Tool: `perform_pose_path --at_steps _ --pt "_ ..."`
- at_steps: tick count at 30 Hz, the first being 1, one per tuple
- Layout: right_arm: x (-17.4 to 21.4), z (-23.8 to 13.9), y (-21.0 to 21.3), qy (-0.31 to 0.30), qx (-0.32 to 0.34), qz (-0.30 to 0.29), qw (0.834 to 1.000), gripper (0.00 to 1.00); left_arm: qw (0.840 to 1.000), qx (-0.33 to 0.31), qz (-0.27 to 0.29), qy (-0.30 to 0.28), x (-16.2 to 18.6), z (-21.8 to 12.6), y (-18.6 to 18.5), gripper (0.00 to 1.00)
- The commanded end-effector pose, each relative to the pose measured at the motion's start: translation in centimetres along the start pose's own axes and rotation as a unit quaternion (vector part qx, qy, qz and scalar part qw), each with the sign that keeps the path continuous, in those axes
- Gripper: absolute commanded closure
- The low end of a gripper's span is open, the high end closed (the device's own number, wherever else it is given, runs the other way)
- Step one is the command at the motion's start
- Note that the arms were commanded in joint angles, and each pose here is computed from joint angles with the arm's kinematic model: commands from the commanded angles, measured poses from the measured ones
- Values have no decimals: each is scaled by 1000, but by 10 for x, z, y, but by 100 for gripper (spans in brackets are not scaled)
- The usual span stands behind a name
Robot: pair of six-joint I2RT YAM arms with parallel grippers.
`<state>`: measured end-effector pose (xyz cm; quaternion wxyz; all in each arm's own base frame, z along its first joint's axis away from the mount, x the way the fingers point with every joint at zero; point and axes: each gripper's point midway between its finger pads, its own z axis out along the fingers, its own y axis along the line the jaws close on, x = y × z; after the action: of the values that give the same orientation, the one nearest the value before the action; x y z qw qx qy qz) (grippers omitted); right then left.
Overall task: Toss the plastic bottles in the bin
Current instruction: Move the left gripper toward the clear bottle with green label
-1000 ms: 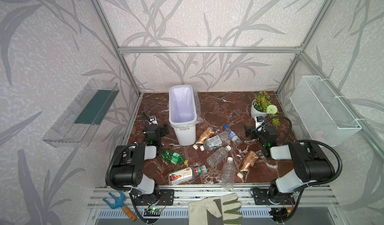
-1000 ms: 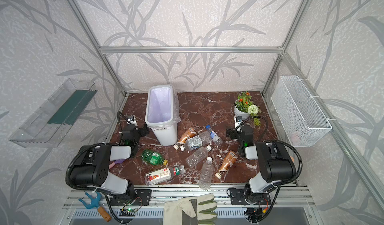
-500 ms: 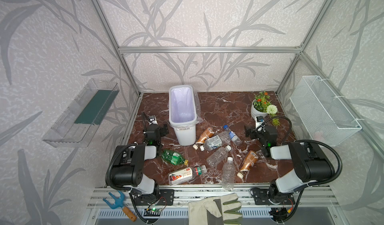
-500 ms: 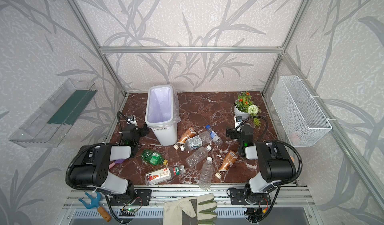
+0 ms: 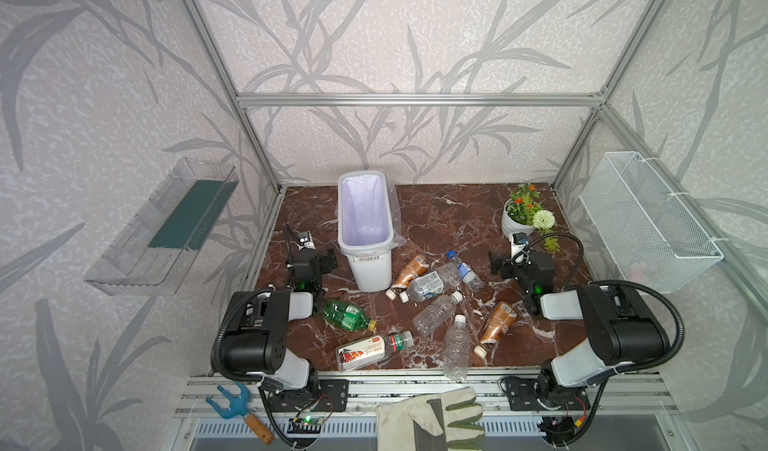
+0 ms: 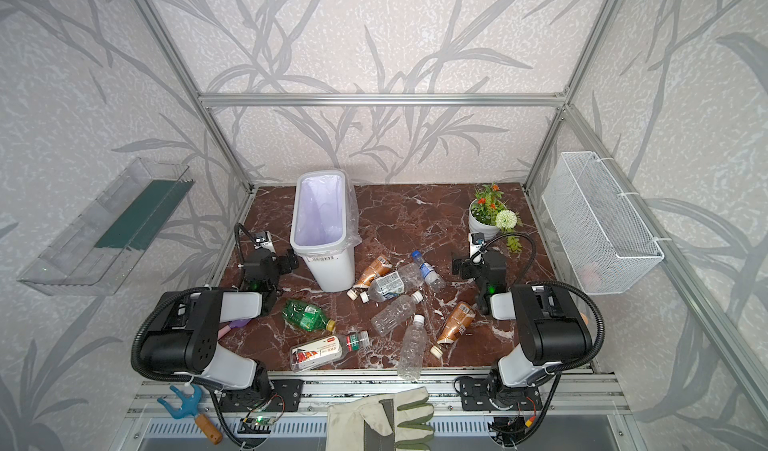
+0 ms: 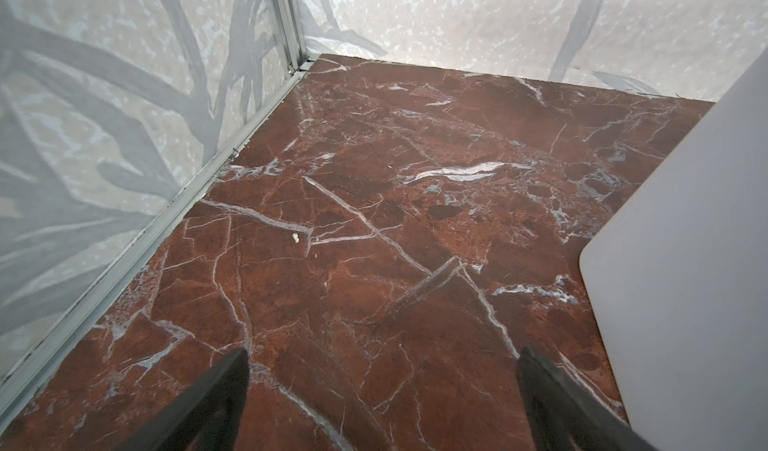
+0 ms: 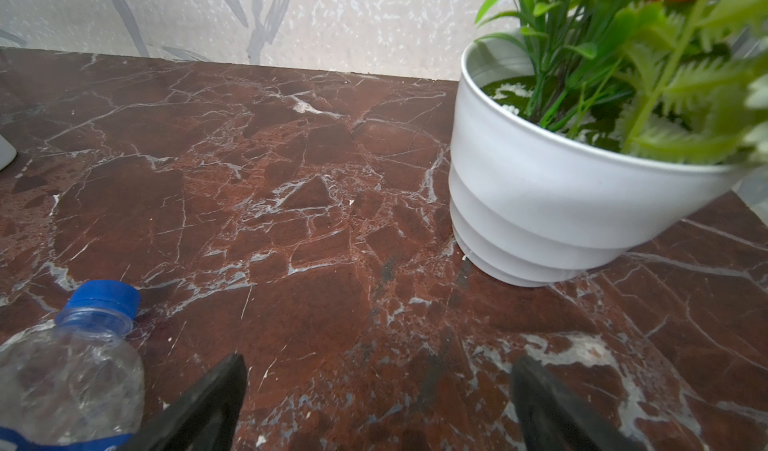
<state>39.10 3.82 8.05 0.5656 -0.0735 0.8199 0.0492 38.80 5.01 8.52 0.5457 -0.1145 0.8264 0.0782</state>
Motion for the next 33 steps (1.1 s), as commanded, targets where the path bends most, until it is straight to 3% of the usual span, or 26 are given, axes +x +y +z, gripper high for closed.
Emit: perform_pose_path --at_steps 1,4,6,8,11,13,15,23,27,33 --pt "-15 2 2 -22 -4 -7 1000 1 1000 1 4 -14 -9 -2 0 1" --pt "-16 0 -1 -27 1 -1 1000 0 999 -28 -11 -28 -26 -2 10 1" --pt "-20 -3 -3 -30 5 2 1000 0 999 -22 -6 40 -31 -12 10 1" --pt "-27 -8 -5 -31 7 8 999 0 998 -6 5 57 -60 -27 5 1" --pt "-34 -15 -4 -7 3 21 1000 1 999 -12 0 34 -91 -61 12 1" --pt "-37 -20 2 3 -15 28 999 1 999 27 20 23 -101 -84 3 1" --pt "-41 -26 8 0 -27 35 999 1 997 63 46 24 -103 -106 -7 1" --pt "-43 -37 15 18 -45 46 998 1 980 105 153 69 -83 -181 -36 4" --pt "-45 -35 15 19 -45 49 998 1 980 113 159 39 -94 -212 -42 10" --pt "-49 -32 18 22 -55 54 997 1 980 124 149 -47 -144 -250 -42 14"
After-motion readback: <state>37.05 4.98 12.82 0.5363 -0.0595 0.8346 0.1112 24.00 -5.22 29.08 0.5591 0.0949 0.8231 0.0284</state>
